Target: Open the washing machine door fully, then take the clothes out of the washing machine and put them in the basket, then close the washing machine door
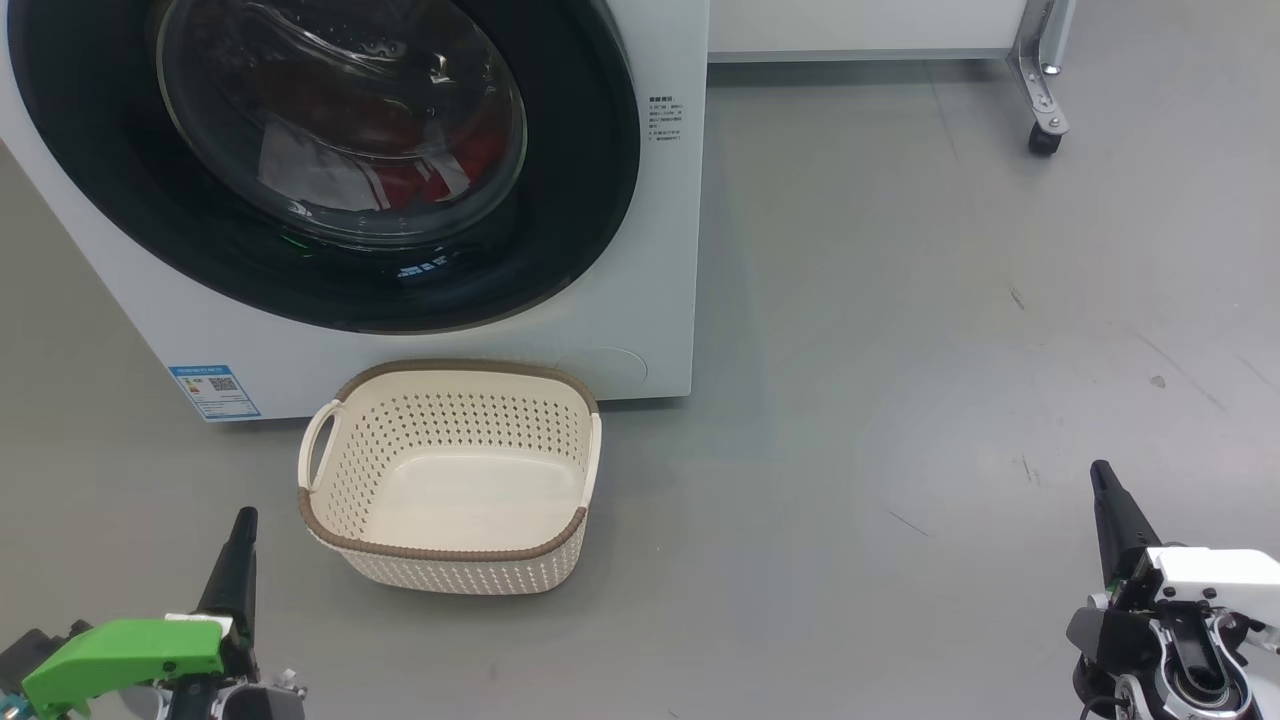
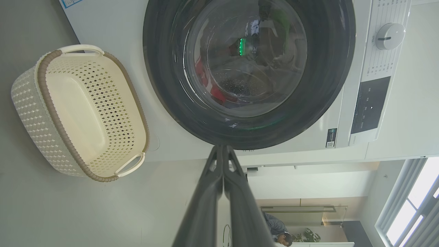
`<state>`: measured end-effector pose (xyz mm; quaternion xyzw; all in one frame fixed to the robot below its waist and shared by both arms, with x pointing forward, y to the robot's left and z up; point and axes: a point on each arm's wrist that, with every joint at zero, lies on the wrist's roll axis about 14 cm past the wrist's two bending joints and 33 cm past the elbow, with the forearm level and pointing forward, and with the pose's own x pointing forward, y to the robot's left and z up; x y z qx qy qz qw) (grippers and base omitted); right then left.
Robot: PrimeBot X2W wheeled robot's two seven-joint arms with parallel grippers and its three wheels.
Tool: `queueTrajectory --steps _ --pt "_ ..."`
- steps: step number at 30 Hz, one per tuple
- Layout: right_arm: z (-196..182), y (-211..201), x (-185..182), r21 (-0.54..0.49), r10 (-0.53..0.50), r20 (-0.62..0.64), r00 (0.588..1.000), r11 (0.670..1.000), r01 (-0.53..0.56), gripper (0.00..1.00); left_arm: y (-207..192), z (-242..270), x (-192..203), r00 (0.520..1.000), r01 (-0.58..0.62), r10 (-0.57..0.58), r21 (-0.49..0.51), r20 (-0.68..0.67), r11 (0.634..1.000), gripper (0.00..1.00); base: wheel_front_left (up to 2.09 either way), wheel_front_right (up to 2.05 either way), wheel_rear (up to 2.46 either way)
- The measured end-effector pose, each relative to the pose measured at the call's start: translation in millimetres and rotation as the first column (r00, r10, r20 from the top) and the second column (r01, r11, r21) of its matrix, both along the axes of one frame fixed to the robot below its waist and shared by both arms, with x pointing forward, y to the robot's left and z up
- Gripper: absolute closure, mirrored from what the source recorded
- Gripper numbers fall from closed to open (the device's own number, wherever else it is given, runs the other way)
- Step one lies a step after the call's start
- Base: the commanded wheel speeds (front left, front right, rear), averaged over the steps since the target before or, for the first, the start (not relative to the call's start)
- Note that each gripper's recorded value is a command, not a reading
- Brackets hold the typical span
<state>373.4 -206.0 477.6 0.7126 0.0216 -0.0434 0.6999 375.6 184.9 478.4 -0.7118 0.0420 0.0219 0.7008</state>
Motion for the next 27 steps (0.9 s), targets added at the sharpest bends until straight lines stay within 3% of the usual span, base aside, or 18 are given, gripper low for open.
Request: queueTrajectory --steps 27 --pt "0.0 0.0 0.0 -0.001 0.000 0.000 1.000 1.000 0.000 1.00 0.0 0.0 0.0 1.000 0.000 0.000 0.000 0.000 1.000 1.00 0.00 0.00 0.00"
